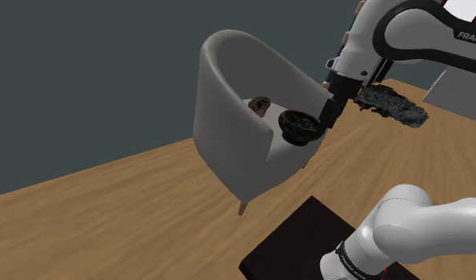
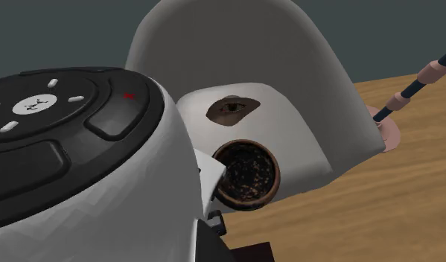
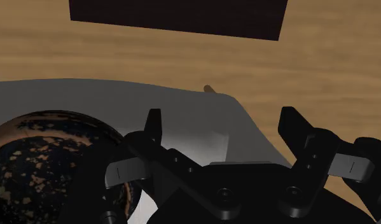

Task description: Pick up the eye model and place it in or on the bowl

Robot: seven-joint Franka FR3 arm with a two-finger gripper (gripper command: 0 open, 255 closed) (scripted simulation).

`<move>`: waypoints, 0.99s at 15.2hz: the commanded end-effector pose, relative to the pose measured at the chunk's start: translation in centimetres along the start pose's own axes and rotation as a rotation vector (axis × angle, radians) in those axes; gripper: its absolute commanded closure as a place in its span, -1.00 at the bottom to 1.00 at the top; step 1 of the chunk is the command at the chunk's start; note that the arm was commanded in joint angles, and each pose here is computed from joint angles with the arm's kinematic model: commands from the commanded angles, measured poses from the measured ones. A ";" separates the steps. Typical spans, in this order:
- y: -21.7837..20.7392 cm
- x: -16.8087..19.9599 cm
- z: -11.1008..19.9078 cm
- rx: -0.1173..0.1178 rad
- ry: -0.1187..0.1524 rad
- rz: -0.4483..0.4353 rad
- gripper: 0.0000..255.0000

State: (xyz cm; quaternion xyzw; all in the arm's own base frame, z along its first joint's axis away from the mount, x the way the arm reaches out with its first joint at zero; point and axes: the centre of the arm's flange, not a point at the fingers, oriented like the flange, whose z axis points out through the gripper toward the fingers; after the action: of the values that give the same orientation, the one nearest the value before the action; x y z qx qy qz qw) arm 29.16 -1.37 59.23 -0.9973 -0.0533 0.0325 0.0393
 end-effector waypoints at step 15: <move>12.1 11.5 1.6 -0.087 0.053 -0.455 -1.00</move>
State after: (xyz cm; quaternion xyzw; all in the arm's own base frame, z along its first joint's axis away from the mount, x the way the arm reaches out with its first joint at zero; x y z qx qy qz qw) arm 40.91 -11.40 56.21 -0.9659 -0.2587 -0.0029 0.0075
